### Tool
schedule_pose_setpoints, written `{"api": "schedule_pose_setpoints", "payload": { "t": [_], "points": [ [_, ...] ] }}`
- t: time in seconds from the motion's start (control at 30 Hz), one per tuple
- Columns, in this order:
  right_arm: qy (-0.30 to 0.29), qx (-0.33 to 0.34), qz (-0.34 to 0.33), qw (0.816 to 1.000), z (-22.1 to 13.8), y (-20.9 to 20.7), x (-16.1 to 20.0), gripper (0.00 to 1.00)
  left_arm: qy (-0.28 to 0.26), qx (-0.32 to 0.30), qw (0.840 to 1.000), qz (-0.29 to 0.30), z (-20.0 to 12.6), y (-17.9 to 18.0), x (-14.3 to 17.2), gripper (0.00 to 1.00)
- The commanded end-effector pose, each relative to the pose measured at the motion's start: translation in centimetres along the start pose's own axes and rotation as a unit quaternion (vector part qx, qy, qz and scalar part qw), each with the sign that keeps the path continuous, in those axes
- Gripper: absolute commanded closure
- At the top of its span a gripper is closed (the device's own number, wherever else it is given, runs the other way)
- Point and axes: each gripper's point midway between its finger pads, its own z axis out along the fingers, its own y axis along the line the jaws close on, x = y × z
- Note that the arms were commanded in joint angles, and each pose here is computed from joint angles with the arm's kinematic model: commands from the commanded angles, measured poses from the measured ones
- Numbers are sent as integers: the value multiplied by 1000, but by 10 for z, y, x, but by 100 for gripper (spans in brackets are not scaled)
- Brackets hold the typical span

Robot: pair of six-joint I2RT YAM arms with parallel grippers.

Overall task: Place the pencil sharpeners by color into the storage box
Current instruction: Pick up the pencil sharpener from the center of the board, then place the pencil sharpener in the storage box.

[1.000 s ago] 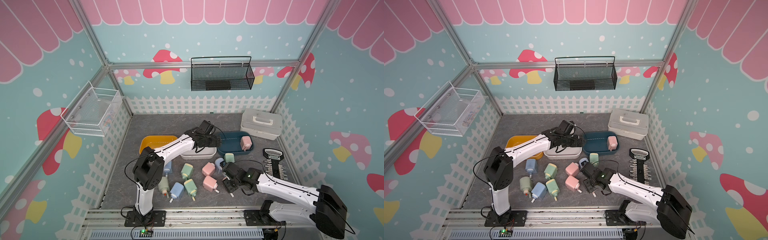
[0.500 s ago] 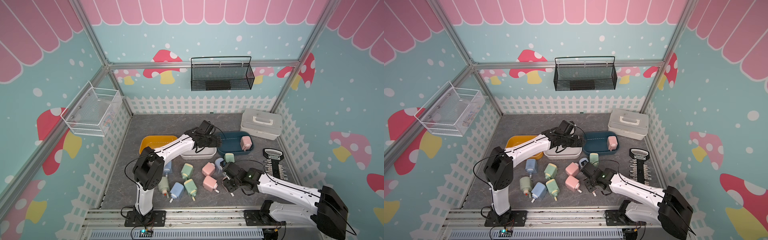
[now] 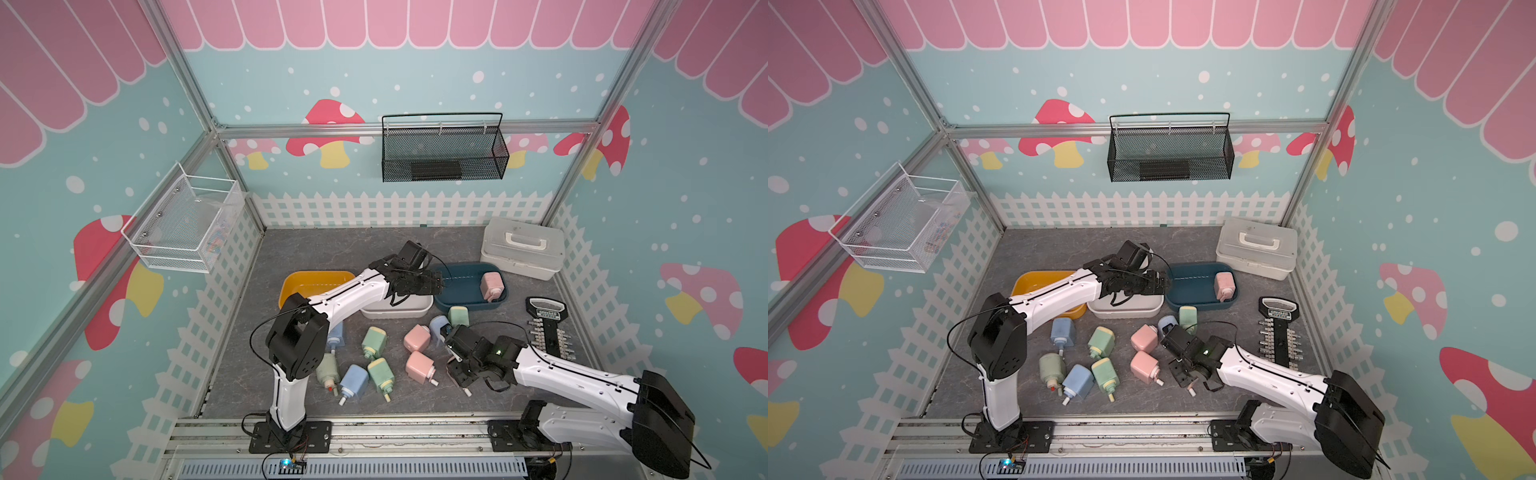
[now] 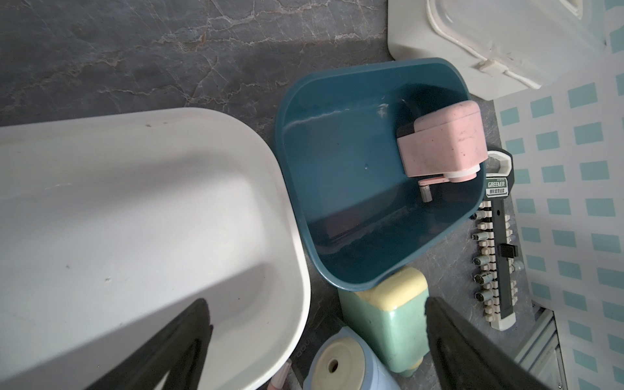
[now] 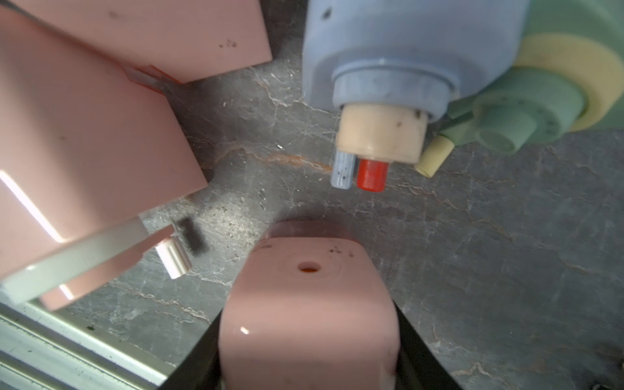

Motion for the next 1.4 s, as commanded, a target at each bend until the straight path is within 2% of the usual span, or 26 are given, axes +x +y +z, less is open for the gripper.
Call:
{"api": "schedule_pose_setpoints", "payload": {
  "t": [0.0,0.13,0.27,0.47,0.67,0.87,1.1,1.37],
  "points": [
    [-7,23,7,1000,-11,-8,-3,100,6,9,1000,6,6,0,0,1],
    [-13,38,6,999,-22,-16,-3,100,8,12,1000,18,4,-2,1,1],
    [-22,55,8,998,-40,-26,-10,100,24,-17,999,26,5,7,4,1],
    [-51,77,60,994,-59,-47,-29,100,0,-58,998,35,2,15,0,1],
    [-58,67,91,992,-71,-67,-36,100,-15,-77,997,21,2,18,-4,1],
    [-66,117,129,983,-88,-104,-36,100,9,-91,996,-2,11,25,-2,1],
    [-130,155,127,971,-109,-125,-77,100,6,-135,991,-7,17,37,-9,1],
    [-200,183,123,955,-115,-152,-133,100,22,-118,993,-23,26,33,-7,1]
  ]
}}
